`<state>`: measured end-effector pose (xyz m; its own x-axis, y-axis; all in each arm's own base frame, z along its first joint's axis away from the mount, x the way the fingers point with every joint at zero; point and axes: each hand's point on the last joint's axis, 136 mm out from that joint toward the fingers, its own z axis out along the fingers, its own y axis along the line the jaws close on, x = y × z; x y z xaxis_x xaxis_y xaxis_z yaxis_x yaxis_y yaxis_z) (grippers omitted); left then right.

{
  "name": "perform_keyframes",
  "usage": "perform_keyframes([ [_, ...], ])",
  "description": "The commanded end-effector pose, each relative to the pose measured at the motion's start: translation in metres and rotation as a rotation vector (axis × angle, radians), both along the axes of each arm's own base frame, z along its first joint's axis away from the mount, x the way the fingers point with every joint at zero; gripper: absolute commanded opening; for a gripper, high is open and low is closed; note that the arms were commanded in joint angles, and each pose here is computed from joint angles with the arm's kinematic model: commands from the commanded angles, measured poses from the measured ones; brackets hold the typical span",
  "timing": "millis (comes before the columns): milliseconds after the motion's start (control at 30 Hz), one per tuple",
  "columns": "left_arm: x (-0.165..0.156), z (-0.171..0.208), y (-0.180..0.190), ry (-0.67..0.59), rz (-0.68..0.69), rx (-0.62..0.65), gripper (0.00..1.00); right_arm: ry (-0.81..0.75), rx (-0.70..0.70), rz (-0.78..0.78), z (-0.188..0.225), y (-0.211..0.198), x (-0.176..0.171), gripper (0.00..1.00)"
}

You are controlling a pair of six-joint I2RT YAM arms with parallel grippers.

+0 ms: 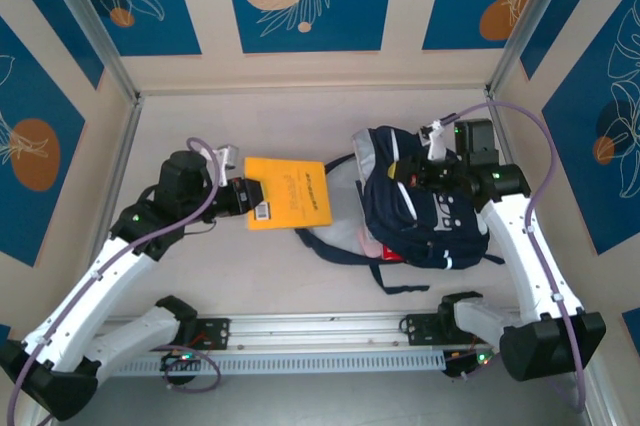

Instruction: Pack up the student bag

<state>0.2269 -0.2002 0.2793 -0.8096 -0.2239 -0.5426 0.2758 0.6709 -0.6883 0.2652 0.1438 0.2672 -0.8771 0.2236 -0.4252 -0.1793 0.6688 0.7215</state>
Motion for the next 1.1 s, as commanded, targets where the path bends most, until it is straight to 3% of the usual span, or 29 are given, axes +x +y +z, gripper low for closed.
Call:
perform_keyframes([
  [0, 0.003, 0.030, -0.029, 0.013, -0.074, -0.241, 0.00, -0.138, 0.208, 0.143, 0.056, 0.024, -0.010, 0.00],
  [167, 0.015, 0.023, -0.048, 0.085, -0.083, -0.363, 0.00, -0.141, 0.271, 0.151, 0.065, 0.024, -0.010, 0.00],
  [600, 0.047, -0.008, -0.083, 0.143, -0.081, -0.377, 0.00, -0.125, 0.336, 0.172, 0.068, 0.025, -0.014, 0.00],
  [1067, 0.060, -0.048, -0.205, 0.219, -0.249, -0.395, 0.00, -0.137, 0.381, 0.226, 0.071, 0.031, -0.023, 0.00],
])
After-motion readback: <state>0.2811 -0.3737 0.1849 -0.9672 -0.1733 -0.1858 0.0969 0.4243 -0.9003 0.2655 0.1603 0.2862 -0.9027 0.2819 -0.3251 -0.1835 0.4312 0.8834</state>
